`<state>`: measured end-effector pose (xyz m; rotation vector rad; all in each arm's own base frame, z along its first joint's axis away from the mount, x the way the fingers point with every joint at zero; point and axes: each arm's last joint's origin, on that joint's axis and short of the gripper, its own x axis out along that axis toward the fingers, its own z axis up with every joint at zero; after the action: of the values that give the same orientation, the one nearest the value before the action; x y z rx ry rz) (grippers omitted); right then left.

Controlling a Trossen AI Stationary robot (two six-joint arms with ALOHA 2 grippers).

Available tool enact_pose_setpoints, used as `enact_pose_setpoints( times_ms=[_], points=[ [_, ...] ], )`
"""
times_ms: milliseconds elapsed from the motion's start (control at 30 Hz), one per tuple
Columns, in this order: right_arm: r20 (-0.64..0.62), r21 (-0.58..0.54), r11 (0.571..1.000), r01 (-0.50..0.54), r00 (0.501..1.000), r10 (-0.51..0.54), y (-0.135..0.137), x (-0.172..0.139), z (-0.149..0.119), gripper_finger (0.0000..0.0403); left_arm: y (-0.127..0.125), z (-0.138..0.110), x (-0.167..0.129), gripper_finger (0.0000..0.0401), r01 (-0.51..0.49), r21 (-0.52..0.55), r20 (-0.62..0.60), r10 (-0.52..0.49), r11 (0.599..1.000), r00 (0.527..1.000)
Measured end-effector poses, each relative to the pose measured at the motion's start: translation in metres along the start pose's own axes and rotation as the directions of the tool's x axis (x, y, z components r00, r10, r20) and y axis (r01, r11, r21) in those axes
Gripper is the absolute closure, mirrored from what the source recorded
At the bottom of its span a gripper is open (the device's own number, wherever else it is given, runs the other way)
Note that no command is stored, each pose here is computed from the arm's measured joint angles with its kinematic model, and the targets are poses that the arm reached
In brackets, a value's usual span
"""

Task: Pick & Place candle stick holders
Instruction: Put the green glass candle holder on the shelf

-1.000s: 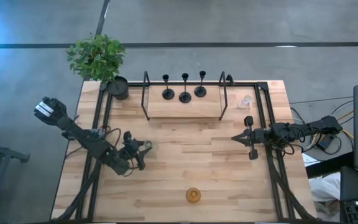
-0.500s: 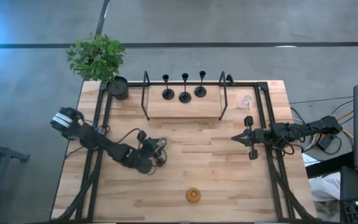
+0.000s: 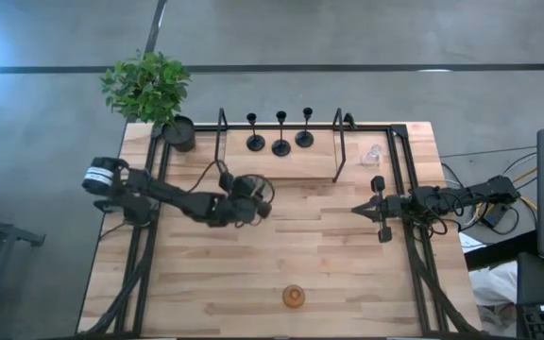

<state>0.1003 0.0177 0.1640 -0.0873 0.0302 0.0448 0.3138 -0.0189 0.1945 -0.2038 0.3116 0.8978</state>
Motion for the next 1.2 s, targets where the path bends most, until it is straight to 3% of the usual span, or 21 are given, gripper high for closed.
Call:
enact_pose_setpoints(
  times_ms=[733, 1200],
  points=[
    [0.000, -0.001, 1.000, 0.000, 1.000, 0.000, 0.000, 0.000, 0.000, 0.0394, 0.042, 0.019, 0.045, 0.0260, -0.218, -0.110, 0.003, 0.220, 0.970, 0.976],
    [0.000, 0.001, 1.000, 0.000, 1.000, 0.000, 0.000, 0.000, 0.000, 0.0394, 0.036, 0.027, 0.043, 0.0263, -0.195, -0.160, 0.015, 0.200, 0.968, 0.980]
  ],
)
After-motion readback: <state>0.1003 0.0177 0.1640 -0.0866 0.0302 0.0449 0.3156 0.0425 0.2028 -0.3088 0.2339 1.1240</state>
